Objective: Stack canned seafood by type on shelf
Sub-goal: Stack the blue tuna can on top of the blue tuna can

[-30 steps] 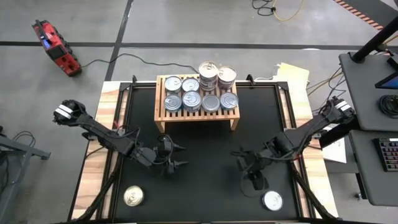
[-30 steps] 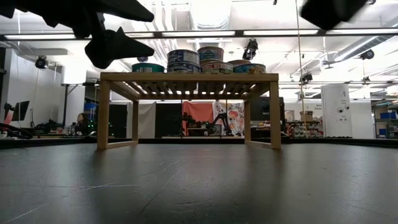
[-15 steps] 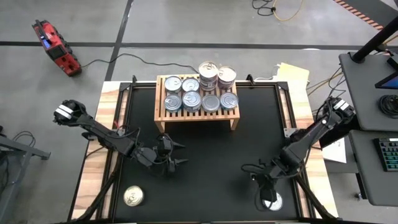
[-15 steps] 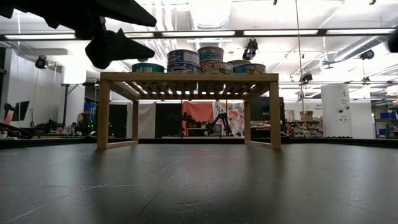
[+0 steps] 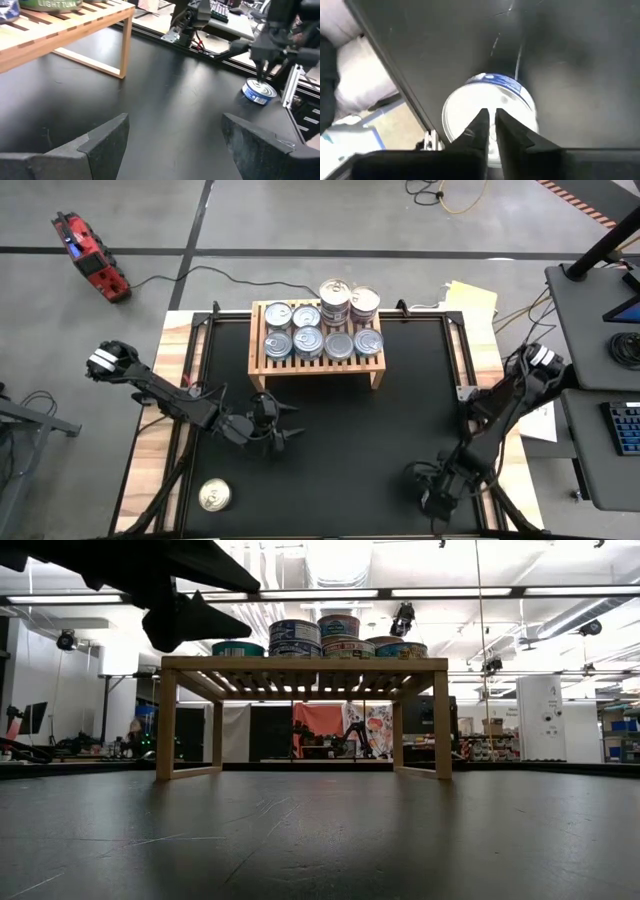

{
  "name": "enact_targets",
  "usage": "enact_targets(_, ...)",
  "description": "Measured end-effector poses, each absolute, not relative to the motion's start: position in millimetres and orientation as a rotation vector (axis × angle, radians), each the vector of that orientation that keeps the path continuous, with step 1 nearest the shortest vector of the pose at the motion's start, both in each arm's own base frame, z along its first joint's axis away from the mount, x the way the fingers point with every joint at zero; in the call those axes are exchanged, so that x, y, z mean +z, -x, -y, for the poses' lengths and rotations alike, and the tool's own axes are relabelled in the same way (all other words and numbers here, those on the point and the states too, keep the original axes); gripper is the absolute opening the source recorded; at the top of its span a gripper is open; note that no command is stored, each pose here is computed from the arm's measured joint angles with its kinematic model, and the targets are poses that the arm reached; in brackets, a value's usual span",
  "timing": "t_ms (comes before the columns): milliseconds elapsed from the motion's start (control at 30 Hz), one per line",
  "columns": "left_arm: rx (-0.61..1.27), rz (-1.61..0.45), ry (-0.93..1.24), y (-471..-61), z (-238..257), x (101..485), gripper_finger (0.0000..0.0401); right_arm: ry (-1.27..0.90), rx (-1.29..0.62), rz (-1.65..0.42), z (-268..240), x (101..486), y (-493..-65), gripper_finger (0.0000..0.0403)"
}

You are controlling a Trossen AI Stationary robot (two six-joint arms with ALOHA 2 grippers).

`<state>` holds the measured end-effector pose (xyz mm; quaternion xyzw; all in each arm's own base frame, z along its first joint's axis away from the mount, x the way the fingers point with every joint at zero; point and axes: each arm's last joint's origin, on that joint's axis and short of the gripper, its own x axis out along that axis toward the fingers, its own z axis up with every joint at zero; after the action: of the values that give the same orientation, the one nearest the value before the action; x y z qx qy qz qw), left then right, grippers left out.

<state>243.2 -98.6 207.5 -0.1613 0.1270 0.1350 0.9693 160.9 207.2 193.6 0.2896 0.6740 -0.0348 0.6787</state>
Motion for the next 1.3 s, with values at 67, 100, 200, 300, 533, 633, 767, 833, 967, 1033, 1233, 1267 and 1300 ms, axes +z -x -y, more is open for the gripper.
enact_targets(67, 0.288, -0.251, 0.324, -243.3, 97.6, 207.6, 0.0300, -0.645, -0.073, -1.518, -213.8, 186.3, -162.2, 0.0013)
enact_targets(100, 0.295, -0.249, 0.323, -243.4, 97.2, 207.6, 0.0300, -0.636, -0.064, -1.519, -216.7, 183.3, -162.4, 0.0012)
enact_targets(200, 0.299, -0.247, 0.323, -243.6, 96.6, 207.7, 0.0300, -0.621, -0.034, -1.518, -223.6, 175.8, -164.4, 0.0012)
enact_targets(300, 0.301, -0.247, 0.324, -243.7, 96.3, 207.7, 0.0300, -0.609, -0.069, -1.537, -225.1, 168.1, -165.0, 0.0012)
enact_targets(533, 0.302, -0.250, 0.322, -244.3, 96.1, 206.8, 0.0300, -0.555, -0.049, -1.466, -228.1, 164.1, -169.3, 0.0012)
enact_targets(633, 0.303, -0.249, 0.326, -244.3, 96.0, 206.8, 0.0300, -0.509, -0.043, -1.379, -226.8, 164.4, -174.0, 0.0012)
enact_targets(767, 0.304, -0.246, 0.337, -244.3, 96.0, 206.9, 0.0300, -0.433, -0.056, -1.299, -220.0, 164.2, -182.2, 0.0012)
enact_targets(833, 0.305, -0.245, 0.345, -244.4, 96.0, 207.0, 0.0300, -0.398, -0.064, -1.269, -215.2, 164.1, -187.6, 0.0012)
enact_targets(967, 0.306, -0.242, 0.356, -244.4, 96.0, 207.1, 0.0300, -0.318, -0.087, -1.208, -204.1, 163.5, -199.4, 0.0012)
enact_targets(1033, 0.306, -0.242, 0.358, -244.4, 96.0, 207.1, 0.0300, -0.266, -0.093, -1.184, -198.0, 162.6, -205.9, 0.0012)
enact_targets(1233, 0.306, -0.238, 0.366, -244.5, 96.1, 207.4, 0.0300, -0.110, -0.098, -1.040, -179.1, 157.8, -237.4, 0.0012)
enact_targets(1267, 0.307, -0.238, 0.368, -244.5, 96.1, 207.3, 0.0300, -0.079, -0.090, -0.987, -176.9, 158.1, -245.4, 0.0012)
enact_targets(1300, 0.307, -0.237, 0.371, -244.6, 96.1, 207.3, 0.0300, -0.050, -0.079, -0.925, -175.1, 159.4, -253.7, 0.0012)
